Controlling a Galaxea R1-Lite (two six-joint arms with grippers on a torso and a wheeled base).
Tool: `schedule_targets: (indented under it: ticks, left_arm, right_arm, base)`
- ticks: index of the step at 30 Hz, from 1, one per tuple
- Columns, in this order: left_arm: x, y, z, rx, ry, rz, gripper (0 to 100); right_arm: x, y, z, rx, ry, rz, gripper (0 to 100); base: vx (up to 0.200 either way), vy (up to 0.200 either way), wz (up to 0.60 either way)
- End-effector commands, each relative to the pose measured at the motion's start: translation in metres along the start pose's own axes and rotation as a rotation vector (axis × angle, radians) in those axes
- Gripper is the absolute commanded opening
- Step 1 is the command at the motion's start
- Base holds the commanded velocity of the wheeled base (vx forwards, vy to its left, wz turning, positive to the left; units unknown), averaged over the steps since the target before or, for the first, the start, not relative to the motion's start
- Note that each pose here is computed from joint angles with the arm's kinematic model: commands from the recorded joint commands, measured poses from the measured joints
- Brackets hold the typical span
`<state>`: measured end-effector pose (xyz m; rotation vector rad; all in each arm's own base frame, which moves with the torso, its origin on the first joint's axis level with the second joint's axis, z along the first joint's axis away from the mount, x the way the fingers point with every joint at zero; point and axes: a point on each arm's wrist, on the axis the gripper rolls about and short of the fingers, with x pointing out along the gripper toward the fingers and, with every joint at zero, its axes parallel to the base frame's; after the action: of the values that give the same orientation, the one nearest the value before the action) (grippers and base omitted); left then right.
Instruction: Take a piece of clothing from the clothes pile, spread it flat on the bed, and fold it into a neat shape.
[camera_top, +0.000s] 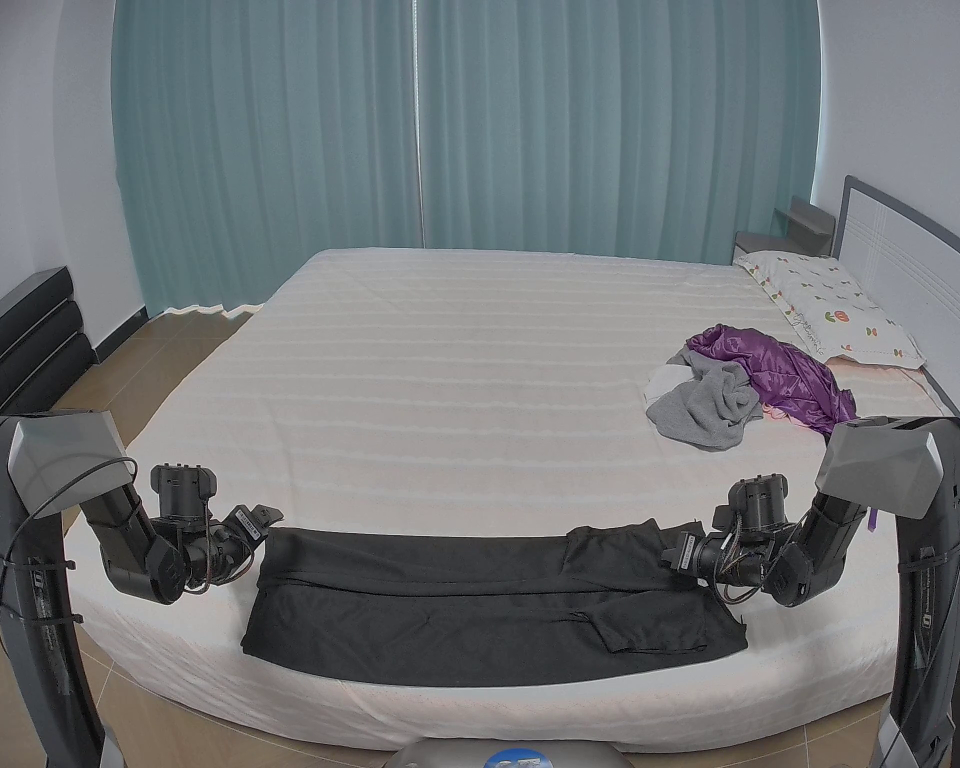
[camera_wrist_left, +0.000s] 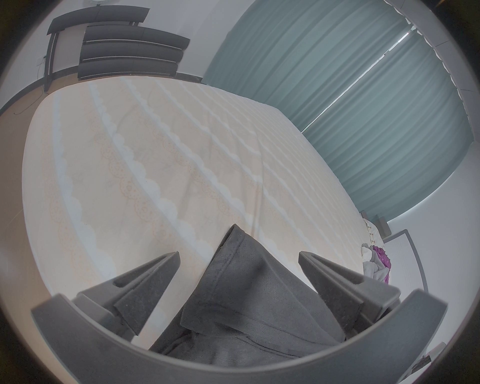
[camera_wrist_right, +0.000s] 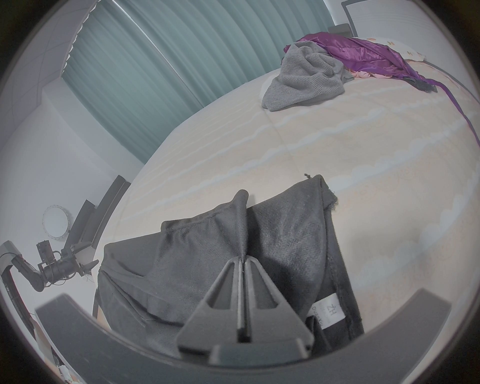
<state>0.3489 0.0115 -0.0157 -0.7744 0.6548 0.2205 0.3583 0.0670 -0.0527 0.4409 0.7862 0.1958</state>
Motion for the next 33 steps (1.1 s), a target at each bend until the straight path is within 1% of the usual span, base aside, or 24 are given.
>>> schedule_targets:
  ticks: [1, 6, 13, 27, 28, 32, 33]
  left_arm:
    - [0.000, 0.000, 0.000, -0.001, -0.001, 0.000, 100]
    - [0.000, 0.000, 0.000, -0.001, -0.001, 0.000, 100]
    - [-0.001, 0.000, 0.001, 0.000, -0.002, -0.002, 100]
    - [-0.003, -0.001, 0.001, -0.001, -0.001, 0.000, 100]
    - [-0.003, -0.001, 0.001, -0.001, -0.001, 0.000, 100]
    - [-0.003, -0.001, 0.001, 0.000, -0.002, -0.002, 100]
    - [-0.003, 0.000, 0.000, 0.001, -0.003, 0.000, 100]
  right_arm:
    - [-0.007, 0.002, 0.003, 0.000, -0.008, 0.003, 0]
    - [-0.015, 0.002, 0.003, 0.003, -0.008, 0.000, 0]
    - [-0.014, -0.002, -0.001, 0.010, 0.004, -0.011, 0]
    - [-0.019, -0.003, -0.004, 0.013, 0.020, -0.019, 0]
    - [-0.020, -0.004, -0.006, 0.012, 0.026, -0.024, 100]
    - [-0.020, -0.003, -0.005, 0.012, 0.019, -0.021, 100]
    - [-0.024, 0.000, 0.000, 0.019, 0.004, -0.012, 100]
  base:
    - [0.000, 0.000, 0.00]
    - [0.000, 0.000, 0.00]
    - [0.000, 0.000, 0.00]
    - [0.000, 0.000, 0.00]
    - [0.000, 0.000, 0.00]
    - [0.000, 0.000, 0.00]
    - [0.000, 0.000, 0.00]
